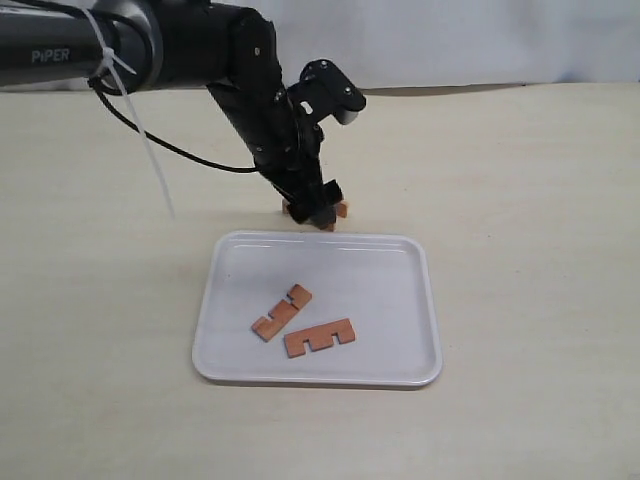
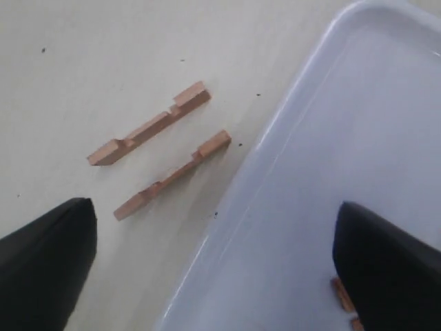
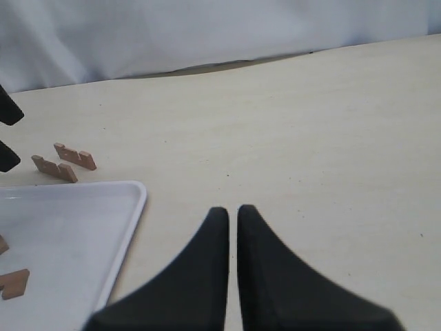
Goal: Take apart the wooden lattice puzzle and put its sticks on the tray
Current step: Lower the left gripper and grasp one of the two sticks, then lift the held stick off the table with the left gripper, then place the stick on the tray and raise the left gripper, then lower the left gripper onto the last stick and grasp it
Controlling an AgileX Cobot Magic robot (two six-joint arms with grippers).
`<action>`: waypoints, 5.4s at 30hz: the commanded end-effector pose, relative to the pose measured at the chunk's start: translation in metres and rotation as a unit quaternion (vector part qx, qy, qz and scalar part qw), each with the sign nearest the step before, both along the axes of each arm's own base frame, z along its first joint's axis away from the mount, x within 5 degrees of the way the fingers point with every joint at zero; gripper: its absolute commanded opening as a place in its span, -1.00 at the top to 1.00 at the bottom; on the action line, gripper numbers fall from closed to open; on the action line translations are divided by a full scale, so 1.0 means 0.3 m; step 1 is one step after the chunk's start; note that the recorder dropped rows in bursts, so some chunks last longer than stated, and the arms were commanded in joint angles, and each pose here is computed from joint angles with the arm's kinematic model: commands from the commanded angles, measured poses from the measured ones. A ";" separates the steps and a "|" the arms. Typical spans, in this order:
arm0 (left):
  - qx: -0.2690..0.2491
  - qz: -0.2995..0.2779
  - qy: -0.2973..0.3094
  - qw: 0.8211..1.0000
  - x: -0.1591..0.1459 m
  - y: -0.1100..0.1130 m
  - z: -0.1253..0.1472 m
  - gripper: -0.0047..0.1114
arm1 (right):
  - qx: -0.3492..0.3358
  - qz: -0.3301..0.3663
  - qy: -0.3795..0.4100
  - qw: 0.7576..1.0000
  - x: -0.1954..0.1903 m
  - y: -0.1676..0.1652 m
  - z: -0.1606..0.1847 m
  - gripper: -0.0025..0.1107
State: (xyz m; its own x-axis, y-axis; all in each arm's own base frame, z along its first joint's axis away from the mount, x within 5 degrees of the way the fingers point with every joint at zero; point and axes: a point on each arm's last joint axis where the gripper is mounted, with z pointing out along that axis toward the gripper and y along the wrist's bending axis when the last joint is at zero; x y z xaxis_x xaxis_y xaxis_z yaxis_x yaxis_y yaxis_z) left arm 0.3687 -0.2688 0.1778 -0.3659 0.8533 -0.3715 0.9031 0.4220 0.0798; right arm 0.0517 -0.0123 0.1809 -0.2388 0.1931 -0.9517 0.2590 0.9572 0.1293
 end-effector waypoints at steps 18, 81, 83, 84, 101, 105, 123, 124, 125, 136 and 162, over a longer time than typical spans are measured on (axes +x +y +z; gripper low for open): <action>0.074 -0.161 -0.062 0.982 0.031 0.007 -0.069 0.08 | -0.004 0.000 -0.002 1.000 0.000 0.000 -0.002 0.88; 0.067 -0.160 -0.091 0.981 0.049 -0.005 -0.082 0.92 | -0.004 0.000 -0.002 1.000 0.000 0.000 -0.002 0.88; 0.051 -0.153 -0.073 0.984 0.025 -0.001 -0.023 0.92 | -0.004 0.000 -0.002 1.000 0.000 0.000 -0.002 0.88; 0.042 -0.150 -0.066 0.986 0.013 0.000 0.006 0.92 | -0.004 0.000 -0.002 1.000 0.000 0.000 -0.002 0.88; 0.069 -0.156 0.022 0.985 -0.285 -0.175 -0.051 0.92 | -0.004 0.000 -0.002 1.000 0.000 0.000 -0.002 0.88; 0.072 -0.139 0.038 0.987 -0.288 -0.172 -0.064 0.92 | -0.004 0.000 -0.002 1.000 0.000 0.000 -0.002 0.88; 0.097 -0.044 -0.029 0.994 -0.233 -0.147 0.037 0.03 | -0.004 0.000 -0.002 1.000 0.000 0.000 -0.002 0.88; 0.090 -0.037 -0.038 0.995 -0.227 -0.140 0.058 0.08 | -0.004 0.000 -0.002 1.000 0.000 0.000 -0.002 0.88; 0.081 -0.031 -0.047 0.995 -0.217 -0.130 0.081 0.12 | -0.004 0.000 -0.002 1.000 0.000 0.000 -0.002 0.88; -0.016 0.147 -0.069 0.987 -0.045 0.021 0.138 0.16 | -0.004 0.000 -0.002 1.000 0.000 0.000 -0.002 0.88; -0.235 0.446 0.048 0.862 0.145 -0.040 -0.160 -0.20 | -0.004 0.000 -0.002 1.000 0.000 0.000 -0.002 0.88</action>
